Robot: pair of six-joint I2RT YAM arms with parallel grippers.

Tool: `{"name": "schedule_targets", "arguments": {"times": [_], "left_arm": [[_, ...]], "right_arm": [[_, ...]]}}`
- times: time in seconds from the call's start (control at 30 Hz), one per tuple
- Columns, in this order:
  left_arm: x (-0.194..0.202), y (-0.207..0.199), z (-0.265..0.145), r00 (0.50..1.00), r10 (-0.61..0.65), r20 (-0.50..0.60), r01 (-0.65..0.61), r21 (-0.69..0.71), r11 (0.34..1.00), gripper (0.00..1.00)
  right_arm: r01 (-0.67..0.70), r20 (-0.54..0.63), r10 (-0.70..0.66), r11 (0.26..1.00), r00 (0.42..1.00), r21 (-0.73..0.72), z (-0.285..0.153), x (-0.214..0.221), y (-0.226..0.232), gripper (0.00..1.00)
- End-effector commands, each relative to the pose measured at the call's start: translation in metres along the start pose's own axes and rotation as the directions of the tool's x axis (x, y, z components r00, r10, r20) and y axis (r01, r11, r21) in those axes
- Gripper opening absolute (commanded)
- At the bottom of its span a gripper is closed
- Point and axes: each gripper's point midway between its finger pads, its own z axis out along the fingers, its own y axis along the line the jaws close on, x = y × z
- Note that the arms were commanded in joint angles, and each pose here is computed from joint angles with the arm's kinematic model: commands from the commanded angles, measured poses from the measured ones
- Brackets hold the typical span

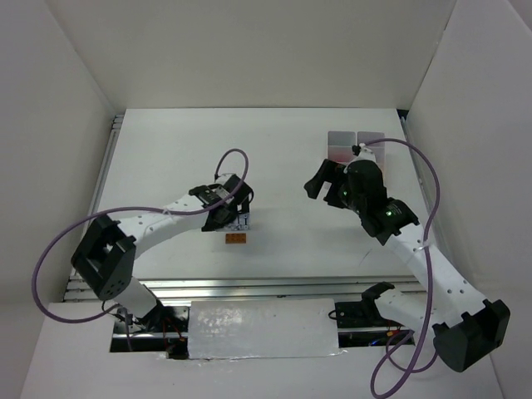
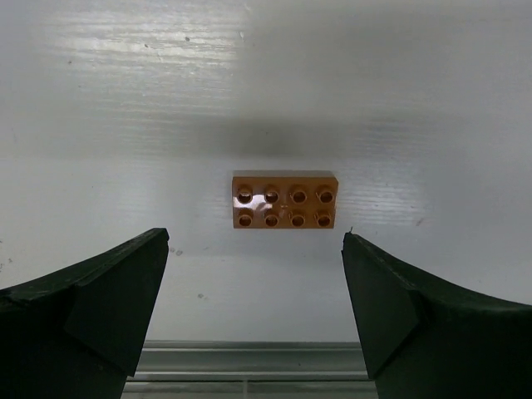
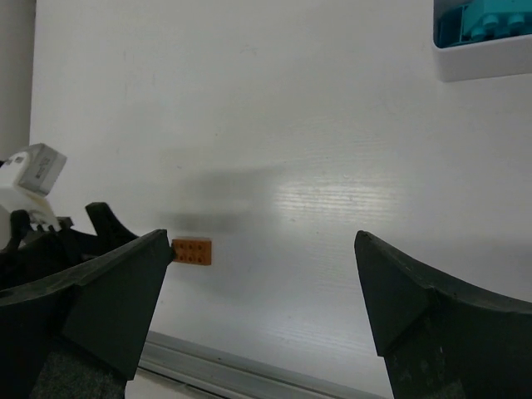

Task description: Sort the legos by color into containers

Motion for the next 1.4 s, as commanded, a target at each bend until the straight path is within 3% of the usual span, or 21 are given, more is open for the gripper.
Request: {"name": "schedule_targets", "arguments": {"times": [0.0, 0.27, 0.4, 0.63, 0.97, 1.0, 1.1, 1.2, 1.23, 1.37], "left_arm": [[-0.007, -0.009, 0.012, 0.999, -0.039, 0.037, 0.041, -0.051, 0.998, 0.99], [0.003, -0.027, 0.041, 0.999, -0.029, -0.019, 0.029, -0.028, 0.999, 0.97], [0.011, -0.027, 0.052, 0.999, -0.022, -0.050, 0.019, -0.048, 0.999, 0.88], [0.018, -0.011, 0.052, 0.998, -0.021, -0.055, 0.015, -0.109, 0.994, 0.91], [0.045, -0.019, 0.065, 0.992, -0.032, -0.125, 0.029, -0.025, 0.999, 0.82], [0.049, -0.019, 0.066, 0.990, -0.032, -0.135, 0.031, -0.014, 0.999, 0.75], [0.056, -0.017, 0.069, 0.988, -0.035, -0.148, 0.033, -0.015, 0.999, 0.64], [0.057, -0.018, 0.069, 0.988, -0.041, -0.152, 0.041, -0.004, 0.999, 0.30], [0.053, -0.020, 0.066, 0.989, -0.048, -0.140, 0.050, 0.004, 0.999, 0.00], [0.030, -0.042, 0.043, 0.998, -0.001, -0.059, 0.009, 0.142, 0.990, 0.00]], "right_arm": [[0.012, 0.004, -0.012, 1.000, 1.000, 0.008, -0.007, 0.004, -0.004, 1.00], [0.023, -0.030, -0.024, 0.998, 0.999, -0.052, -0.005, 0.015, 0.002, 1.00], [0.027, -0.030, -0.029, 0.998, 0.999, -0.053, -0.006, 0.017, 0.000, 1.00], [0.027, -0.028, -0.029, 0.998, 0.999, -0.058, -0.005, 0.018, 0.000, 1.00], [0.023, -0.025, -0.025, 0.997, 0.999, -0.068, -0.006, 0.017, 0.003, 1.00], [0.023, -0.021, -0.025, 0.997, 0.999, -0.069, -0.007, 0.016, 0.003, 1.00], [0.023, -0.026, -0.025, 0.996, 0.999, -0.081, -0.007, 0.017, 0.005, 1.00], [0.028, -0.058, -0.037, 0.989, 0.998, -0.147, -0.006, 0.024, 0.015, 1.00], [0.030, -0.079, -0.044, 0.985, 0.996, -0.169, -0.004, 0.032, 0.016, 1.00], [0.024, -0.114, -0.064, 0.947, 0.991, -0.321, -0.003, 0.046, 0.036, 1.00]]}}
